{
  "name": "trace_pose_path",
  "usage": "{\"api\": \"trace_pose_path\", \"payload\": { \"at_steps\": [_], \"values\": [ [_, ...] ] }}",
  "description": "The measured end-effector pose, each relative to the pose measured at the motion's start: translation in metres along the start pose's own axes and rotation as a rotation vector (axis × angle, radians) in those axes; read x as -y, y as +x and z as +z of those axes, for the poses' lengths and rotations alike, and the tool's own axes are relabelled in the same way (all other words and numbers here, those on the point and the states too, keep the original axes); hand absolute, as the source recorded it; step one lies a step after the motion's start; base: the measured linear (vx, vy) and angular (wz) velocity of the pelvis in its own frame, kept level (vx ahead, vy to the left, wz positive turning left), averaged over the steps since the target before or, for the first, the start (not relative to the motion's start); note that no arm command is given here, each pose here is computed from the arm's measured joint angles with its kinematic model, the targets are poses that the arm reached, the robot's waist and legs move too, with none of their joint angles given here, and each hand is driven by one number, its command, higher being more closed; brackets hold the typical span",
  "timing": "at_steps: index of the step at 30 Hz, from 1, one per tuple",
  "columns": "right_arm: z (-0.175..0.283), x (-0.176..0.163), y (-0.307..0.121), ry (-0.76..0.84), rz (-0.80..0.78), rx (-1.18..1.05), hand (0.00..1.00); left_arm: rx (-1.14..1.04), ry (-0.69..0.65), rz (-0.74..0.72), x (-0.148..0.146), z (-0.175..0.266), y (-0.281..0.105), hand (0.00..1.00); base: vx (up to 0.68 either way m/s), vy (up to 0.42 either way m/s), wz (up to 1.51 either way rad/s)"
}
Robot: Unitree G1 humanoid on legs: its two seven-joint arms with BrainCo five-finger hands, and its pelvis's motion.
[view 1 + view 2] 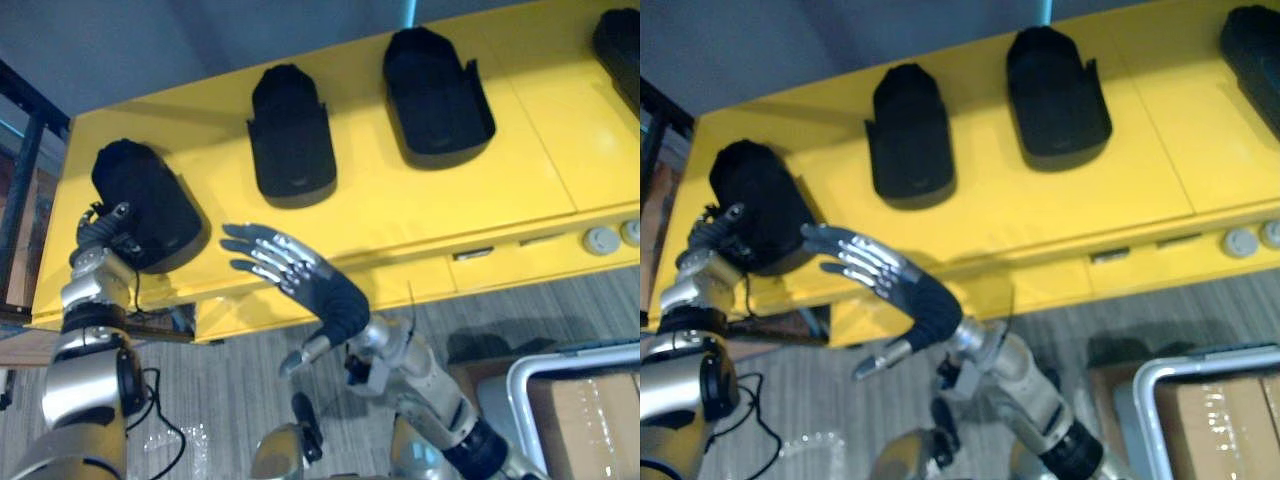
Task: Walk over and take plastic housings, then place them on the shelf
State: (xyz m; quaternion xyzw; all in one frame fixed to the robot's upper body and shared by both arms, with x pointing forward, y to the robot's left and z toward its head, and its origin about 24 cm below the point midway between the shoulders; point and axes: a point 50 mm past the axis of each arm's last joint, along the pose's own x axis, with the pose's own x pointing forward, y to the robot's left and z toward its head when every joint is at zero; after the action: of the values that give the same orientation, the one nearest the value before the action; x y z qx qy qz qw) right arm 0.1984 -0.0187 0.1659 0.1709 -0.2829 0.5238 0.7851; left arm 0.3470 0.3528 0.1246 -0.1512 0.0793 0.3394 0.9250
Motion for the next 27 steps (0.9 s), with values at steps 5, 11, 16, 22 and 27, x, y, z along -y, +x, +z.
{"api": "trace_pose_path", "payload": {
  "at_steps": [5, 11, 16, 22, 27],
  "values": [
    [0.003, 0.003, 0.000, -0.013, -0.013, 0.010, 0.00, 0.019, -0.008, -0.001, 0.002, 0.004, 0.000, 0.00, 0.00, 0.000, 0.00],
    [0.007, 0.005, -0.002, -0.022, -0.021, 0.021, 0.00, 0.027, -0.008, 0.041, -0.002, 0.002, 0.001, 0.00, -0.01, 0.006, -0.10],
    [0.006, 0.004, -0.014, -0.008, -0.066, 0.026, 0.00, 0.086, 0.014, 0.132, -0.003, 0.010, 0.000, 0.00, 0.01, 0.005, -0.05],
    [0.004, 0.002, -0.020, 0.003, -0.084, 0.029, 0.00, 0.218, 0.084, 0.263, -0.024, 0.043, 0.000, 0.00, 0.02, -0.009, -0.03],
    [-0.009, 0.000, -0.027, 0.031, -0.117, -0.013, 0.00, 0.262, 0.156, 0.318, -0.036, 0.047, -0.001, 0.00, 0.05, -0.026, 0.10]
  ]
}}
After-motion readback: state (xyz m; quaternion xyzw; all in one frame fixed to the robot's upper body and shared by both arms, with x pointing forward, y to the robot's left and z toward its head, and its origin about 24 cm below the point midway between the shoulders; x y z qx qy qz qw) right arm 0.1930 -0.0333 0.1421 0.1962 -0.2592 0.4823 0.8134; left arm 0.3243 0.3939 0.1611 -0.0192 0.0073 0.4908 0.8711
